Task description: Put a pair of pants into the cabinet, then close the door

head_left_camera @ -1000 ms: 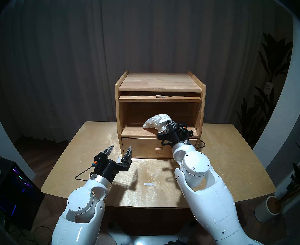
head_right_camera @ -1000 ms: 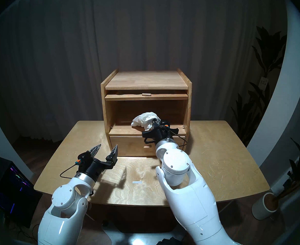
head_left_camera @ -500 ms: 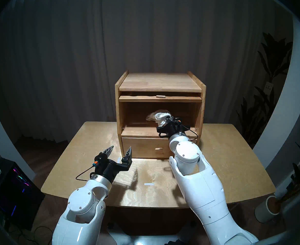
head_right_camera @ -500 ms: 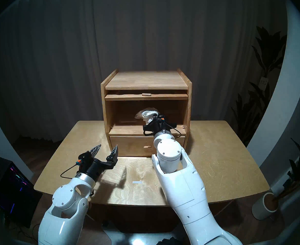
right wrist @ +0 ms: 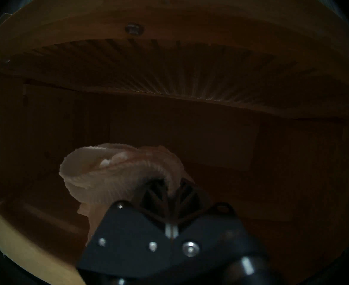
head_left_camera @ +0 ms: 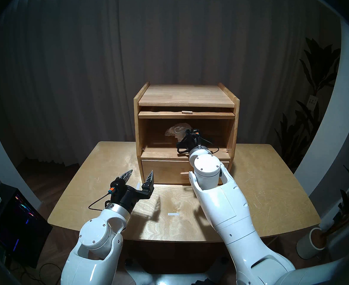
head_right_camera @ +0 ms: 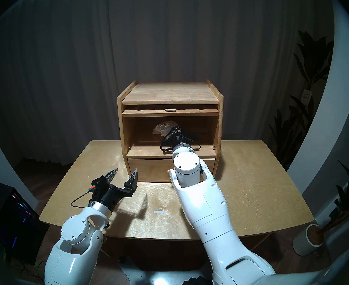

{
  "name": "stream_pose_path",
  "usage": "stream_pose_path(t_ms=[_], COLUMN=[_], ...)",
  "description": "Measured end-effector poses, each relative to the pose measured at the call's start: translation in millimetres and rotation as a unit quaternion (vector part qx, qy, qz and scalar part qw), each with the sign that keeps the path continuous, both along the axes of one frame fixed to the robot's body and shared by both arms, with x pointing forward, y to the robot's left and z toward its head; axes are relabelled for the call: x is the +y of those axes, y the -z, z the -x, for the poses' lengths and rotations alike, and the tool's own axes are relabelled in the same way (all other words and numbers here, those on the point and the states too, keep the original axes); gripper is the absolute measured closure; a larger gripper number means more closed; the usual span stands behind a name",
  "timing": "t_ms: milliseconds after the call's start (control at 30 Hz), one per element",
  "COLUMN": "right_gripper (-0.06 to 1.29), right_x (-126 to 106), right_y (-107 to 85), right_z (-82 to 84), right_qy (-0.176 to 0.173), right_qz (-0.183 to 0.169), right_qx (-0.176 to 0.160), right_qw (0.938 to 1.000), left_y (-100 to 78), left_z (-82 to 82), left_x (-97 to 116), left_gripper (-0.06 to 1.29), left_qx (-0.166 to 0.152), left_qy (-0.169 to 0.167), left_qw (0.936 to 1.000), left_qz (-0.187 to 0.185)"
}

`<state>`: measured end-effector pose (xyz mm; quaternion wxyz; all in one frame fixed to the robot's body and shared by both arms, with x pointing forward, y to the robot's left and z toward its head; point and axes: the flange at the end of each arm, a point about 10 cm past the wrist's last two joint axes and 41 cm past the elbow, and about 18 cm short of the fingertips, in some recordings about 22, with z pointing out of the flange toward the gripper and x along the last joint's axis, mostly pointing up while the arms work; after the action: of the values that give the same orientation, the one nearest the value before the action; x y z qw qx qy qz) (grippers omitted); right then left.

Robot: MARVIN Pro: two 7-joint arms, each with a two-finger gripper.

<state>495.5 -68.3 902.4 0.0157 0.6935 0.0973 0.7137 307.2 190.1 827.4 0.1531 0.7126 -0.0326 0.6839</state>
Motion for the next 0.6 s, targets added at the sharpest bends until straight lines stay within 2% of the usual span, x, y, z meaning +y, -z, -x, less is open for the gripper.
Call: stream_pose_path(t_ms=[33,100,133,167,300,333,367,433,600], right_gripper=[1.26,0.99,0.91,0.87,0.86,0.42,0.07,0.0,0.0], right_x=[0.0,-0.9,-1.7,-2.8,-7.4,-9.7,-13.1,-16.0,-17.9], right_y=[0.1,1.3,1.9,3.2,12.3,15.7,20.1,17.8,7.8], right_z=[-1.1,-7.3,-9.7,-13.0,-24.8,-28.0,-31.5,-36.1,-41.3], right_qy=[0.0,0.001,0.001,0.001,-0.004,-0.006,-0.011,-0.02,-0.058], right_qz=[0.002,0.013,0.018,0.025,0.057,0.067,0.082,0.095,0.144], right_qx=[0.0,0.001,0.001,0.002,0.013,0.017,0.023,0.022,0.028], right_qw=[1.0,0.9999,0.9998,0.9997,0.9983,0.9976,0.9963,0.995,0.9874], left_y=[0.0,-0.2,-0.3,-0.4,-0.7,-0.8,-1.0,-1.5,-2.4], left_z=[0.0,0.1,0.1,0.1,0.2,0.2,0.2,0.3,0.4], left_x=[0.0,-0.1,-0.1,-0.1,-0.3,-0.3,-0.3,-0.4,-0.2], left_gripper=[-0.01,-0.01,-0.01,-0.01,-0.01,-0.01,-0.01,-0.01,-0.01], left_qx=[0.0,0.0,0.0,0.0,0.0,-0.001,-0.001,-0.001,-0.002], left_qy=[0.0,0.0,0.0,0.001,0.001,0.001,0.002,0.002,0.003], left_qw=[1.0,1.0,1.0,1.0,1.0,1.0,1.0,1.0,1.0], left_qz=[0.0,0.001,0.001,0.001,0.003,0.003,0.004,0.005,0.007])
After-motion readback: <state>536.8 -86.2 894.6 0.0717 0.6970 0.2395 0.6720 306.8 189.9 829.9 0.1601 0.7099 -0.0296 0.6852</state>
